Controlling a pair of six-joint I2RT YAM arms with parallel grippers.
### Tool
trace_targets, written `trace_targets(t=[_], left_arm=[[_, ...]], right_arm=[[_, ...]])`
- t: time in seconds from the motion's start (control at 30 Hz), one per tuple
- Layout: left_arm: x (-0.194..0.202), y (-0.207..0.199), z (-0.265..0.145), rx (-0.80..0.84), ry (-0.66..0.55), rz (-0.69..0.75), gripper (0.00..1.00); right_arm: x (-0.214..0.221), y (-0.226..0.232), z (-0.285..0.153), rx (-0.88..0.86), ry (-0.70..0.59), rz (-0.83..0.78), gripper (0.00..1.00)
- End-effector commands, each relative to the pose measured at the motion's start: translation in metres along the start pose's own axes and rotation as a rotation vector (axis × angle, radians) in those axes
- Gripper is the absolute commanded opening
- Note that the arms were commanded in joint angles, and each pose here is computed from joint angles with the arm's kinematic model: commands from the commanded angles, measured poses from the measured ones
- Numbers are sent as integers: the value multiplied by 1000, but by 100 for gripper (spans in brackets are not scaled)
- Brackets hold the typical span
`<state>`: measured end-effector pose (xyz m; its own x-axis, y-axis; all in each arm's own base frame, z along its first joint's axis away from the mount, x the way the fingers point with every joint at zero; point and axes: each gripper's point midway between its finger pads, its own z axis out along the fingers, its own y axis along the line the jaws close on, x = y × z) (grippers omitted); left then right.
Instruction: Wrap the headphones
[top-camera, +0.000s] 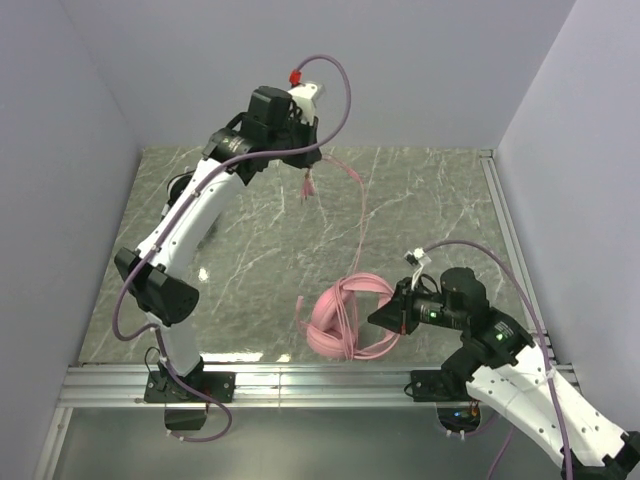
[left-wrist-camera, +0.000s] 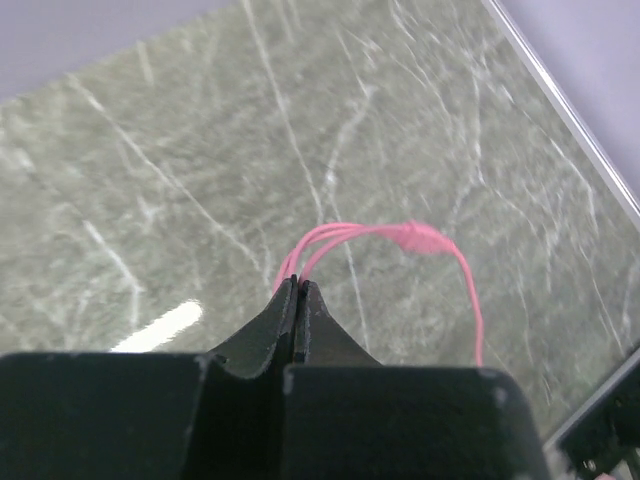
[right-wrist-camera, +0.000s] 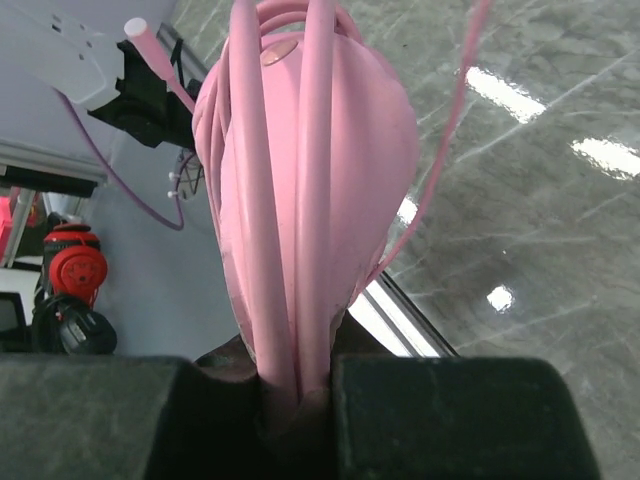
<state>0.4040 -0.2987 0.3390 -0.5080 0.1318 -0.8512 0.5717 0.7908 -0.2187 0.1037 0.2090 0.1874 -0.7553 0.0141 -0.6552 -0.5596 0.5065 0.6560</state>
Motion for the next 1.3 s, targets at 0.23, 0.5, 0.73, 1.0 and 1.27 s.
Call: trace_targets(t=[0.23,0.5,0.73,1.0,1.27], left_arm=[[-71,11,-82,-86,-253,-9,0],[-82,-10,-129,-19,-306,4,0],[-79,-20,-151,15,-321,15,0],[-55,-34,-163,90,-275,7,0],[-25,-45,-186,150,-263,16,0]], right_arm=[[7,-12,-3,45,-65,69,0],[10,-43,5,202,-28,117,0],[2,-72,6,377,-66,169,0],[-21,-97,1,533,-196,230,0],[-50,-121,6,624,-248,269,0]])
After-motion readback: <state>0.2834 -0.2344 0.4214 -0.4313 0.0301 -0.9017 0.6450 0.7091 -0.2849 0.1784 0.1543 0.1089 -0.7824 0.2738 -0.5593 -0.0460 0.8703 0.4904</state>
